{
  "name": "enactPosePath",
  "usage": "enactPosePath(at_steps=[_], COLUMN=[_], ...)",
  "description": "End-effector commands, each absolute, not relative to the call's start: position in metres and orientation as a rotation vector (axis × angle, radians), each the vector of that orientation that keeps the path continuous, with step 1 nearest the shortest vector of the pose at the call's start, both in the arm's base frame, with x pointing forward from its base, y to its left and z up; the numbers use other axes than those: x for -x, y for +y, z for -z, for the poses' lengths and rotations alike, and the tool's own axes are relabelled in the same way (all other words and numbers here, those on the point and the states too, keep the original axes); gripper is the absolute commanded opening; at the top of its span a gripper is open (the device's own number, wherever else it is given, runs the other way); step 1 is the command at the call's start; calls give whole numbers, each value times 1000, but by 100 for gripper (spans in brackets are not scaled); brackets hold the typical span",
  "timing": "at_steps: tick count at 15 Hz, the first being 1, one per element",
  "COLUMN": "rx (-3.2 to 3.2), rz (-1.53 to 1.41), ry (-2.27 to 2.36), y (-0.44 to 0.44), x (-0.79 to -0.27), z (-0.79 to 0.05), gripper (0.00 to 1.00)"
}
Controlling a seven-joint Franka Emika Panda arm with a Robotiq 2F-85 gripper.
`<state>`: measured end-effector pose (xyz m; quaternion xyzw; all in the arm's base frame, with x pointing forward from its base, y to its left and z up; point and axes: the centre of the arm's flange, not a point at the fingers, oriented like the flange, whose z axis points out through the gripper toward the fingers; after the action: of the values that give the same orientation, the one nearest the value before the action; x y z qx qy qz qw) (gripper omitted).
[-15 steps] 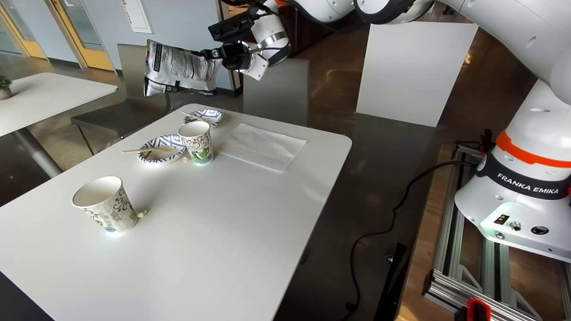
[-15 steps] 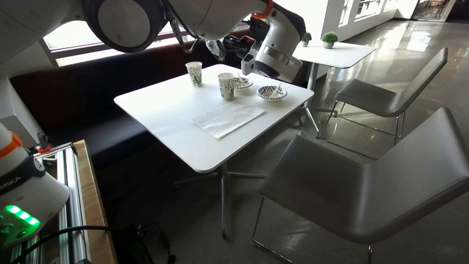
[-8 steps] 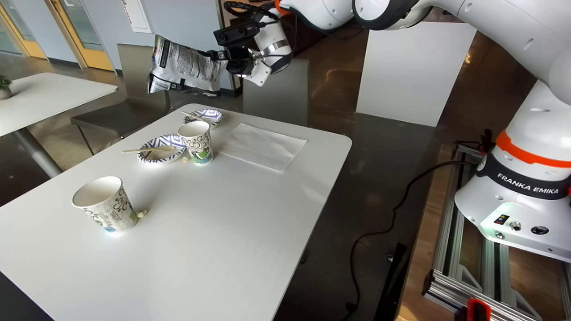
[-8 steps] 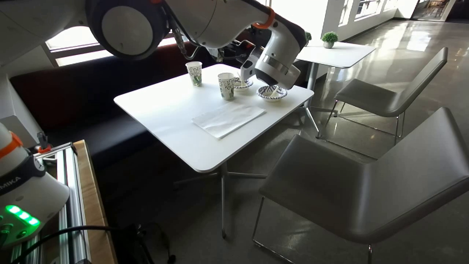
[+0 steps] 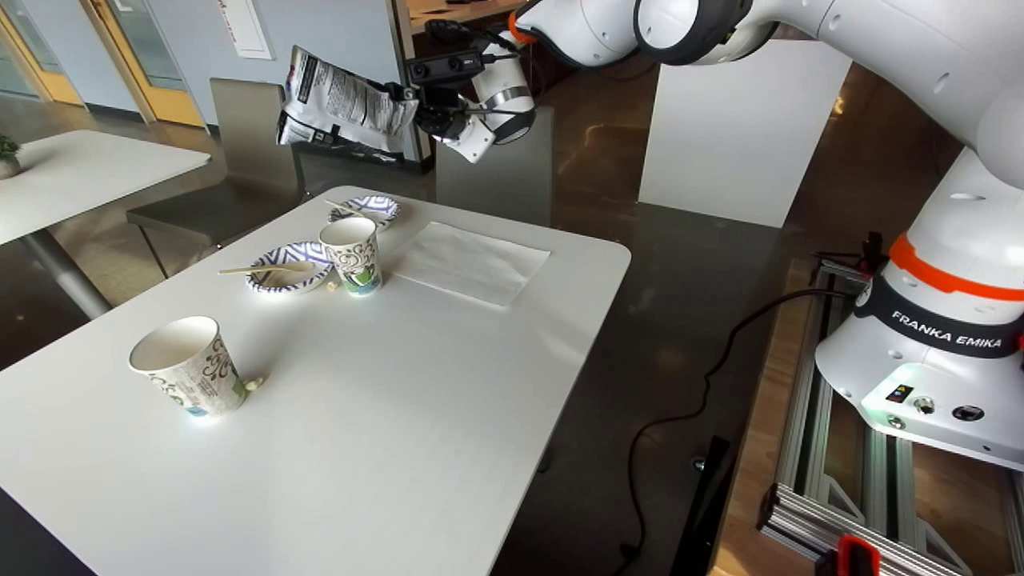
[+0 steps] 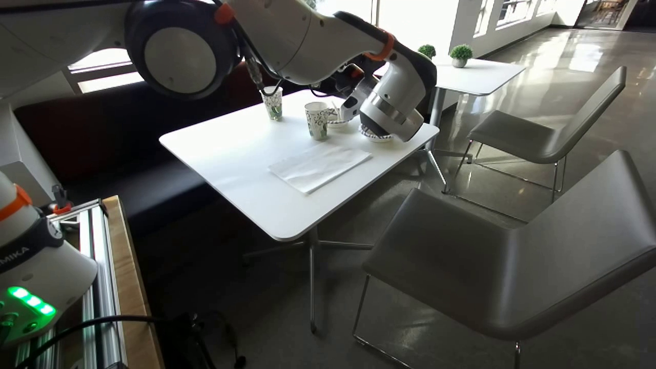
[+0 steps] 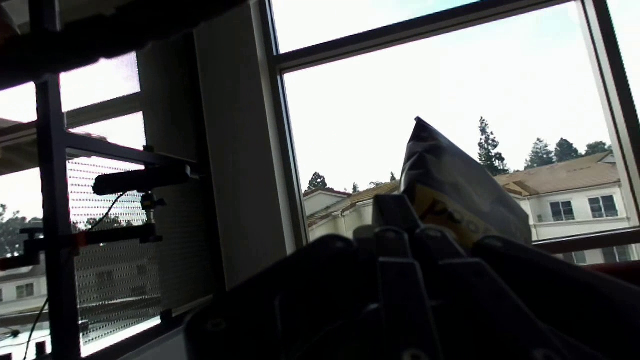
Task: Pour the contents of the black packet into the paper cup on the right
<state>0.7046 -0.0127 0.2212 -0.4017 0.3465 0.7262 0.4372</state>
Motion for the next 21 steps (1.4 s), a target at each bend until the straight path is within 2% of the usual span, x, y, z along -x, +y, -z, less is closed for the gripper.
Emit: enactPosePath(at_steps=[1,8,13,19,21], rx=[983,985,892,902,884], rz=[-1752,-1779,-1811,-1814,-1852], ry=[865,842,702,770,642], y=[-4,56,57,58,58], x=[-725,-751,-754,-759,-756], z=[-222,-227,-220,-207,-213], gripper=[0,0,0,0,0])
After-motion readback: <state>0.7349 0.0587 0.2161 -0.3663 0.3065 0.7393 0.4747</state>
